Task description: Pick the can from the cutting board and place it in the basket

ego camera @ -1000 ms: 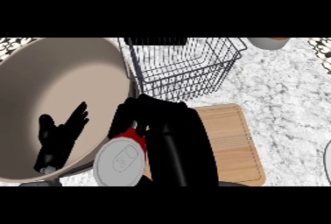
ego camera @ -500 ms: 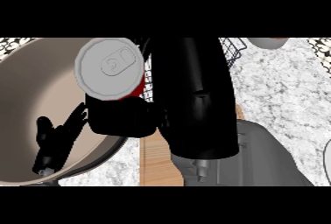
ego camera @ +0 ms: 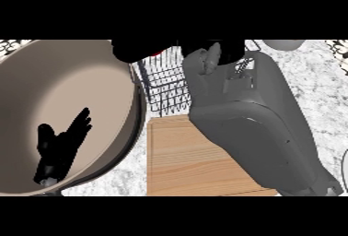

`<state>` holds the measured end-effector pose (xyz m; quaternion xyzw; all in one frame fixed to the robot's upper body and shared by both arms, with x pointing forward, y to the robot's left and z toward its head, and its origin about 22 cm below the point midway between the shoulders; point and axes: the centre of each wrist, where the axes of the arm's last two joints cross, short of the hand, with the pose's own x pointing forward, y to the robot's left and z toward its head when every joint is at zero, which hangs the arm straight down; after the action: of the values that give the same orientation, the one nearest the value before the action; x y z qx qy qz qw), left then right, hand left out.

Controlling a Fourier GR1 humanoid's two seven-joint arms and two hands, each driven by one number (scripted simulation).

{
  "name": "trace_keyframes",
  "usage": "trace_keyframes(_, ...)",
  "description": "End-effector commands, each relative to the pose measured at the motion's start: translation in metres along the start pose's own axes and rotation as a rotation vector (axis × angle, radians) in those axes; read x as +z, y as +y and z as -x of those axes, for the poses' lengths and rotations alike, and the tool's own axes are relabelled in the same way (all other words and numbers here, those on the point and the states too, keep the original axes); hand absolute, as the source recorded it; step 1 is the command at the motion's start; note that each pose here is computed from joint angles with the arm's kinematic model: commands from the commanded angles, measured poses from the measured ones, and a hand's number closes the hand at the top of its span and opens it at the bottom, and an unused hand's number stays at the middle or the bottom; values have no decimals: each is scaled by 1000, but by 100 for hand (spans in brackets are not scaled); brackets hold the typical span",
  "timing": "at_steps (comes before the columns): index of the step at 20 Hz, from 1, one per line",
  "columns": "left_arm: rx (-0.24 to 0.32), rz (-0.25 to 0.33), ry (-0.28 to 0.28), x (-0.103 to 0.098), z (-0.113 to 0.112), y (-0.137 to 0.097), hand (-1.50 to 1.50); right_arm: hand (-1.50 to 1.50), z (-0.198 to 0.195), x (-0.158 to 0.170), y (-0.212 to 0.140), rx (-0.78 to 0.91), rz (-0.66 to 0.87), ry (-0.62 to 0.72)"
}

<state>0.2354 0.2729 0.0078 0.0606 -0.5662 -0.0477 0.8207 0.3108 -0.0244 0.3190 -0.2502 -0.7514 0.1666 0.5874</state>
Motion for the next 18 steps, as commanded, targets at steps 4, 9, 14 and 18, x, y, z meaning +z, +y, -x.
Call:
trace_keyframes(4,28,-13,184,18,65,6,0,150,20,-33,12,-19,-21,82)
trace_keyframes(9,22,-18,181,17,56,2,0,150,54,-51,11,-177,-13,177)
trace_keyframes(14,31,-24,187,11,53,-11,0,150,76,-59,19,-206,-39,160)
trace_keyframes(18,33,-25,173,16,60,4,0,150,113,-58,35,-189,-48,145)
